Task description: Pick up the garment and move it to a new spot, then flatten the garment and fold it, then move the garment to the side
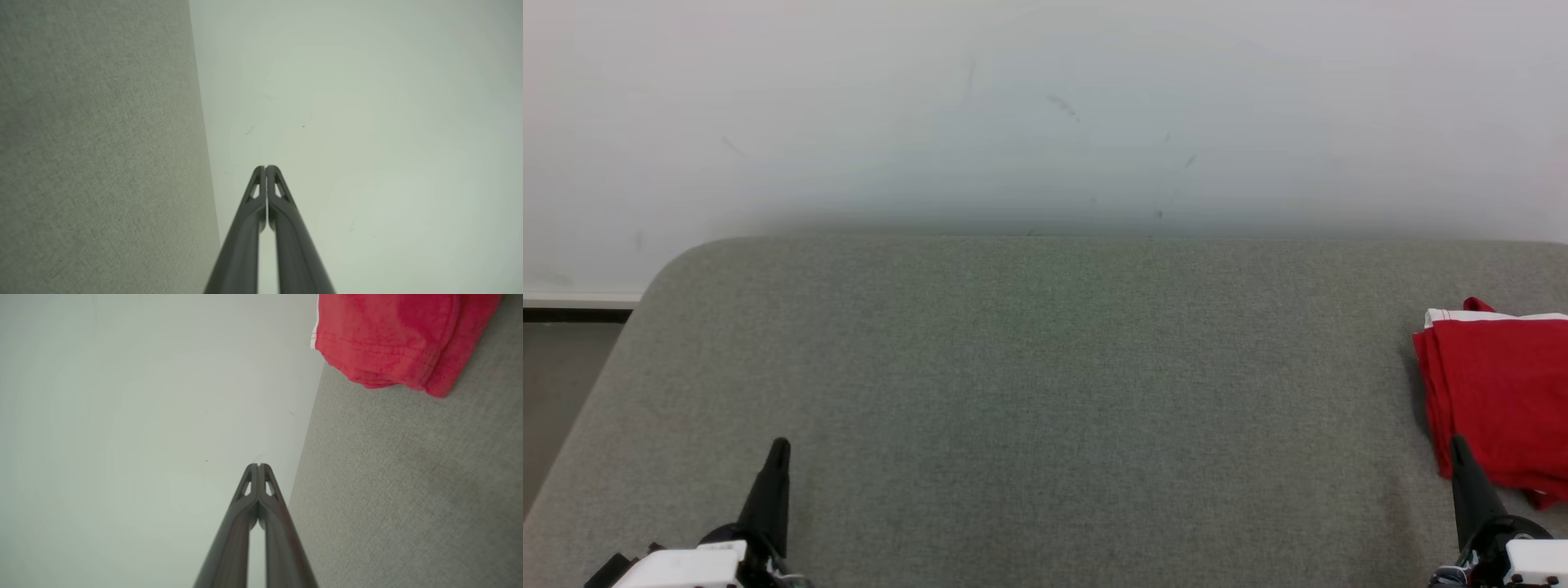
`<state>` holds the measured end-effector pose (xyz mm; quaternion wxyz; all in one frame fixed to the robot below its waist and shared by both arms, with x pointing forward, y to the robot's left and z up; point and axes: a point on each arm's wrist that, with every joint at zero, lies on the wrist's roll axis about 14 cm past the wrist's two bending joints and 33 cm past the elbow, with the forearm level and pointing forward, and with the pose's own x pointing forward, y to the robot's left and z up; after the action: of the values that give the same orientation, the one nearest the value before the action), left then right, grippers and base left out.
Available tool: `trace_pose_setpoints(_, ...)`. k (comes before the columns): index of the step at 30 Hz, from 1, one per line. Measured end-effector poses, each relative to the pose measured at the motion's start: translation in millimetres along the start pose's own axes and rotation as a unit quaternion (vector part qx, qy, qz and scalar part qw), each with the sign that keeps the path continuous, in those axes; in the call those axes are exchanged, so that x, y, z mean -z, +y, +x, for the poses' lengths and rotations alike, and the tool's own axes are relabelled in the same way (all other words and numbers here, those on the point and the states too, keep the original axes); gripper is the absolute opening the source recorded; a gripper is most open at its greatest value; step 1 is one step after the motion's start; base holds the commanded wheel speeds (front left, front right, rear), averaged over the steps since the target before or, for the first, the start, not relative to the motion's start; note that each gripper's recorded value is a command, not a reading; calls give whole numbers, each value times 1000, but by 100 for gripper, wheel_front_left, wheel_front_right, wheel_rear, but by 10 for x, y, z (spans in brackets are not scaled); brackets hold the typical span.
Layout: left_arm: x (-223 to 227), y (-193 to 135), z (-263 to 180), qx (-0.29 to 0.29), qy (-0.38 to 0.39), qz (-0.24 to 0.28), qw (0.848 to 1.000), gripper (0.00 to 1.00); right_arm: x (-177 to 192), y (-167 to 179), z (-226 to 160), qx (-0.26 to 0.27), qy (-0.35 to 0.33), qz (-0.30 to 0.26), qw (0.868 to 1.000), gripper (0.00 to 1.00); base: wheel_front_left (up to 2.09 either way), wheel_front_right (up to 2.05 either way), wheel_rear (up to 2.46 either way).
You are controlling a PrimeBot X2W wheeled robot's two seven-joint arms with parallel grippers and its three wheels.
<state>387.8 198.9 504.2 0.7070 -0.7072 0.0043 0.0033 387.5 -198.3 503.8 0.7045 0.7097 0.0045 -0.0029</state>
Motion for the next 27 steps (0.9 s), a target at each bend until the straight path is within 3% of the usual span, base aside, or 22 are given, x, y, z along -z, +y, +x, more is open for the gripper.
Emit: trace_pose_setpoints(27, 0, 0, 0, 0, 0, 0, 1000, 0, -1, 1, 0, 0, 0, 0, 1000, 0, 0, 0, 0)
